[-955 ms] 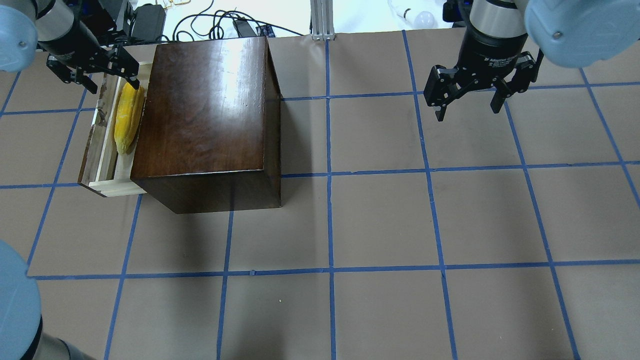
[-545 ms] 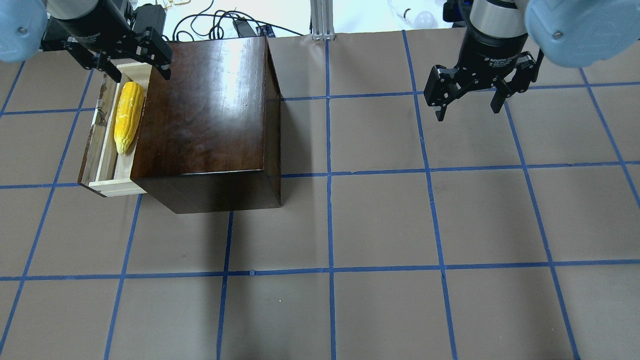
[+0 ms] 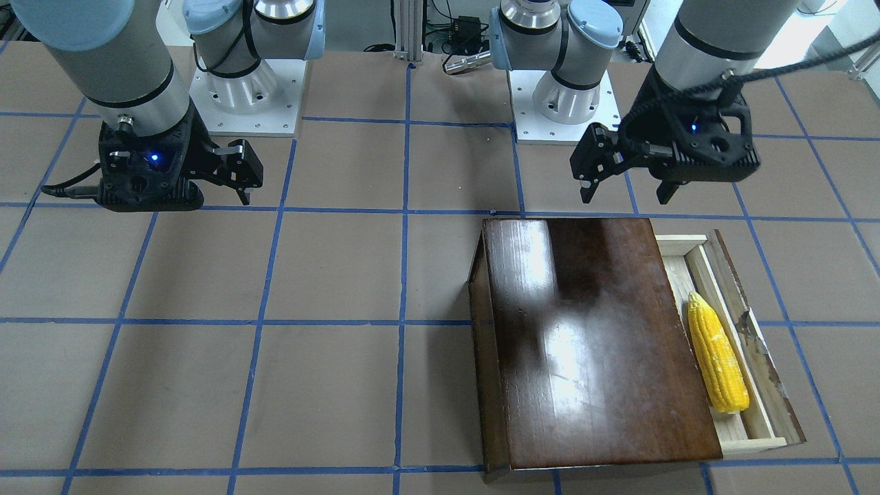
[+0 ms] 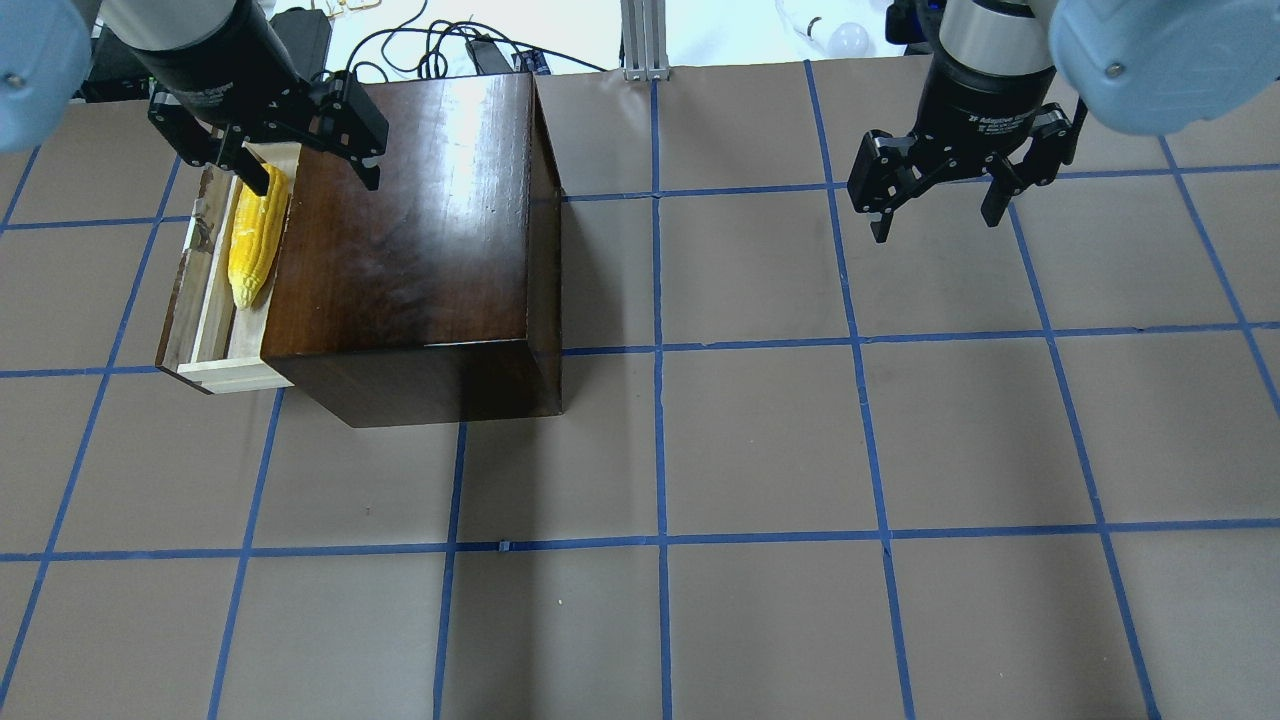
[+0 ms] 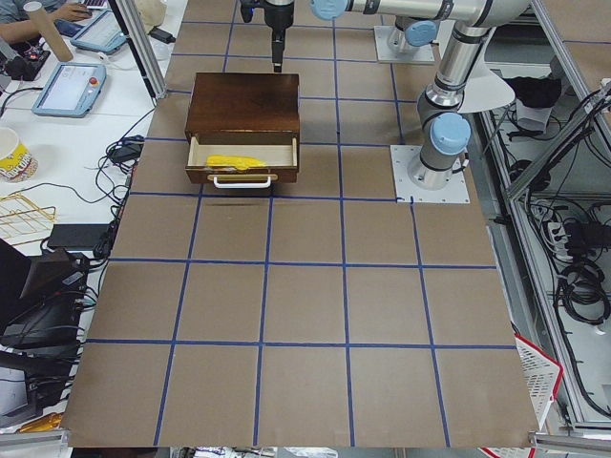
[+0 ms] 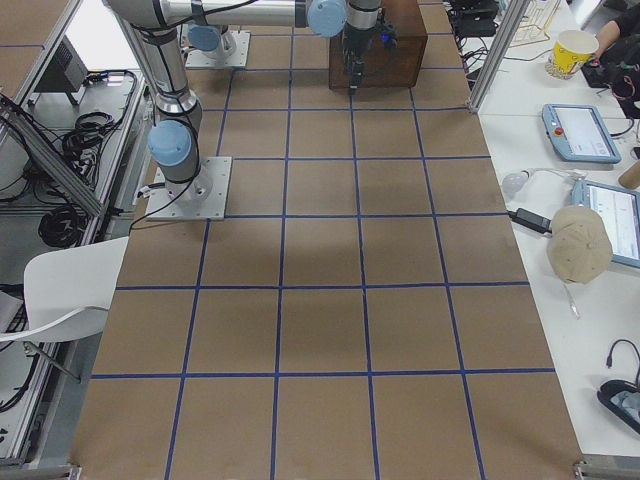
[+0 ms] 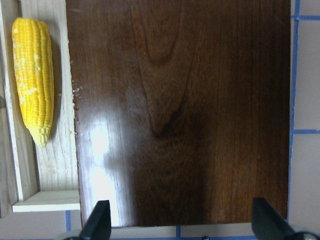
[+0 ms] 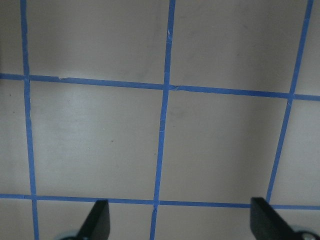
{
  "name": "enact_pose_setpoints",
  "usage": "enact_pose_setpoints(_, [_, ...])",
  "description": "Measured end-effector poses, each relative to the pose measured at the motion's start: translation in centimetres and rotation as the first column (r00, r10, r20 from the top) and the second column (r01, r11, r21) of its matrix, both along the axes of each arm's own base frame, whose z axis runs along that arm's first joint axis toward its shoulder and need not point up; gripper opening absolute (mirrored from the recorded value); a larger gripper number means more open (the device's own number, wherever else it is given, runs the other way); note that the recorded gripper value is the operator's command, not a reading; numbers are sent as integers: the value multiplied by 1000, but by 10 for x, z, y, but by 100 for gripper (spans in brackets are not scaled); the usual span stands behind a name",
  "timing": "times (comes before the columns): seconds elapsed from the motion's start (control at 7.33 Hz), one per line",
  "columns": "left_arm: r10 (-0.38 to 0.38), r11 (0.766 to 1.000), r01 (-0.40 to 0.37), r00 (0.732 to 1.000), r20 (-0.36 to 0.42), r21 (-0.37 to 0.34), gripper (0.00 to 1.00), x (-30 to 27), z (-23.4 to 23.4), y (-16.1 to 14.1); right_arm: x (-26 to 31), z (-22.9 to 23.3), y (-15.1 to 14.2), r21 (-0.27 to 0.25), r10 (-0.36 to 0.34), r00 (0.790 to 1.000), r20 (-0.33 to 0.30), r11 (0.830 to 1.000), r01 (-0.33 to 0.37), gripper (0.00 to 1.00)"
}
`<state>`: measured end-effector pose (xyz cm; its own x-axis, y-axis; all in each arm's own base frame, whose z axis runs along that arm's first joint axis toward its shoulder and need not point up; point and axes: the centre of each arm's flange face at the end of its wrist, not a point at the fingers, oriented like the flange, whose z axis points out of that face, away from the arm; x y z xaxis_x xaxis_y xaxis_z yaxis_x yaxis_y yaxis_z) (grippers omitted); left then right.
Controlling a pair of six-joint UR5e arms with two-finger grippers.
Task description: Open drawer and put corn inside
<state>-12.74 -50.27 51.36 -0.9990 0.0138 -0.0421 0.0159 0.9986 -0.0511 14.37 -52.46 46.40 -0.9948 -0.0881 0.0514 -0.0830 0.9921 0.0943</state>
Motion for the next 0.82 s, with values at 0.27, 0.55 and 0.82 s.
enact_pose_setpoints(0.27, [-4, 1000, 4, 1000, -6, -1, 100, -4, -1, 10, 0, 0, 0, 0, 0, 1000, 0, 1000, 0, 100])
enact_pose_setpoints(0.55, [-10, 1000, 10, 1000, -5, -4, 100, -4, 1, 16, 0, 0, 0, -1, -1, 1000, 0, 1000, 1, 100])
enact_pose_setpoints(0.82, [-10, 1000, 10, 1000, -3, -4, 100, -4, 3, 21, 0, 0, 0, 0, -1, 1000, 0, 1000, 1, 100])
